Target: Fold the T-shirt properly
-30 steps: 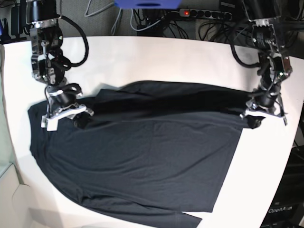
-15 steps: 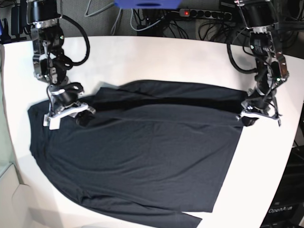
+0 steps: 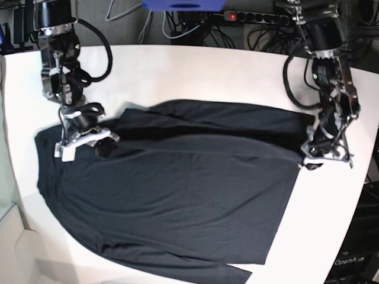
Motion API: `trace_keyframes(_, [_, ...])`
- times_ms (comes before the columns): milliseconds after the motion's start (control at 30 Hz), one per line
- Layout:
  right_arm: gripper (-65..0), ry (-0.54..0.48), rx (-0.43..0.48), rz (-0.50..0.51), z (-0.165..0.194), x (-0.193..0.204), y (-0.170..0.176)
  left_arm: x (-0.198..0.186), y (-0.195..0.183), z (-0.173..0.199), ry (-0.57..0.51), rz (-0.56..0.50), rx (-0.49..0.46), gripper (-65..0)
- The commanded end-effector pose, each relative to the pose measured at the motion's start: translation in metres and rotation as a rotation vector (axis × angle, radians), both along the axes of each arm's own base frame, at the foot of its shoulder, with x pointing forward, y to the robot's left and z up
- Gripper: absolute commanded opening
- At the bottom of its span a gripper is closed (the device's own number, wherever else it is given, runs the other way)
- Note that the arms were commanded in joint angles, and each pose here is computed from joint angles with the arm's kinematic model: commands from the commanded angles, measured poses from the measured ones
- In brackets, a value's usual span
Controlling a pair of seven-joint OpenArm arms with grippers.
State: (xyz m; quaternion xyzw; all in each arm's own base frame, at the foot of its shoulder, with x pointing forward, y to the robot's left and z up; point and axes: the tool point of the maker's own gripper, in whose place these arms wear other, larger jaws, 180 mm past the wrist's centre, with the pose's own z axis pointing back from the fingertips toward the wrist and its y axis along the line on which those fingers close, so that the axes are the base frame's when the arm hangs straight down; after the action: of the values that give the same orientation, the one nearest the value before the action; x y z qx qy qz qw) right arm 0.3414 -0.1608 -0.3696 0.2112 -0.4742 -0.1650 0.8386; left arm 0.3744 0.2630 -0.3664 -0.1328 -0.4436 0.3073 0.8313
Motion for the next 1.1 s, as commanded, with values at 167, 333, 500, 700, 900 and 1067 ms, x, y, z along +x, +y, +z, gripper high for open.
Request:
trace_keyframes(167, [-65.0,-0.042,0.003,-0.005,0.011,0.005,-0.002,0.017,0.002,0.011,-0.021,-0.011,-0.012,-37.6])
trace_keyframes(333, [-62.6,-0.037,0.003,-0.005,0.010,0.004,-0.002,0.002,0.003,-0.002,0.011,-0.007,-0.011,-37.5])
trace_keyframes(500, [-51.6,-0.019,0.009,-0.013,0.003,-0.005,-0.003,-0.027,0.004,-0.026,0.076,-0.009,-0.003,-37.4])
trace_keyframes(700, [-41.3,-0.021,0.011,-0.013,0.004,-0.006,-0.003,-0.058,-0.003,-0.017,0.064,-0.045,0.046,-37.4])
trace_keyframes(900, [-36.2,-0.014,0.016,-0.009,0.003,-0.015,0.000,-0.074,-0.006,-0.016,0.073,-0.058,0.064,-37.3])
trace_keyframes(1067, [-33.6,-0.019,0.038,-0.019,0.007,-0.030,0.005,-0.077,-0.005,-0.018,0.082,-0.059,0.065,-37.3])
